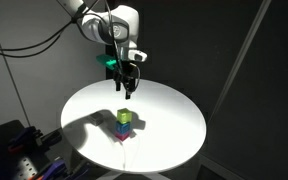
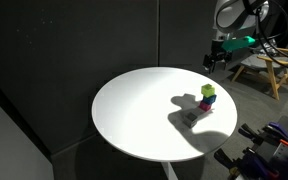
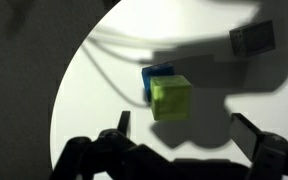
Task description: Put the green block on the table
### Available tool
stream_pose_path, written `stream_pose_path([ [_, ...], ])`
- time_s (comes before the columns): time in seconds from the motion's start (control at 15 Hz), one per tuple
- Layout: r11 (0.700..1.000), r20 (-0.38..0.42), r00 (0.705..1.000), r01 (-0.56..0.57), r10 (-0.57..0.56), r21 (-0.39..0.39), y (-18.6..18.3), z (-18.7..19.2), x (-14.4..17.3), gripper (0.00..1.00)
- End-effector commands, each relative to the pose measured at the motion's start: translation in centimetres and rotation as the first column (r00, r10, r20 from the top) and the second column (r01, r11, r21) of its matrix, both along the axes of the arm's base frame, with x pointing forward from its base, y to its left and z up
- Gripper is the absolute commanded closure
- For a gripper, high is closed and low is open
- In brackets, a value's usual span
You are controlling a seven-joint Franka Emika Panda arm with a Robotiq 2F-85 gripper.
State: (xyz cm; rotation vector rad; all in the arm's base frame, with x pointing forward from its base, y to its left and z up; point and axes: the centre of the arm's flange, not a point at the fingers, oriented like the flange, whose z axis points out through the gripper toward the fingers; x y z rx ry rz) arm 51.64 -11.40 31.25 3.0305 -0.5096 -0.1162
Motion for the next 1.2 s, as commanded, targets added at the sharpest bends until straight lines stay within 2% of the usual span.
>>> stream_pose_path([
  [0.0, 1.000, 0.005, 1.000, 0.019, -0.019, 0.007, -0.1, -0.6, 2.0, 0.00],
  [0.73, 1.000, -0.038, 0.999, 0.004, -0.004, -0.003, 0.3, -5.9, 3.9, 0.00],
  [1.13, 1.000, -0.031, 1.000, 0.000, 0.000, -0.004, 0.1, -8.0, 4.0, 0.00],
])
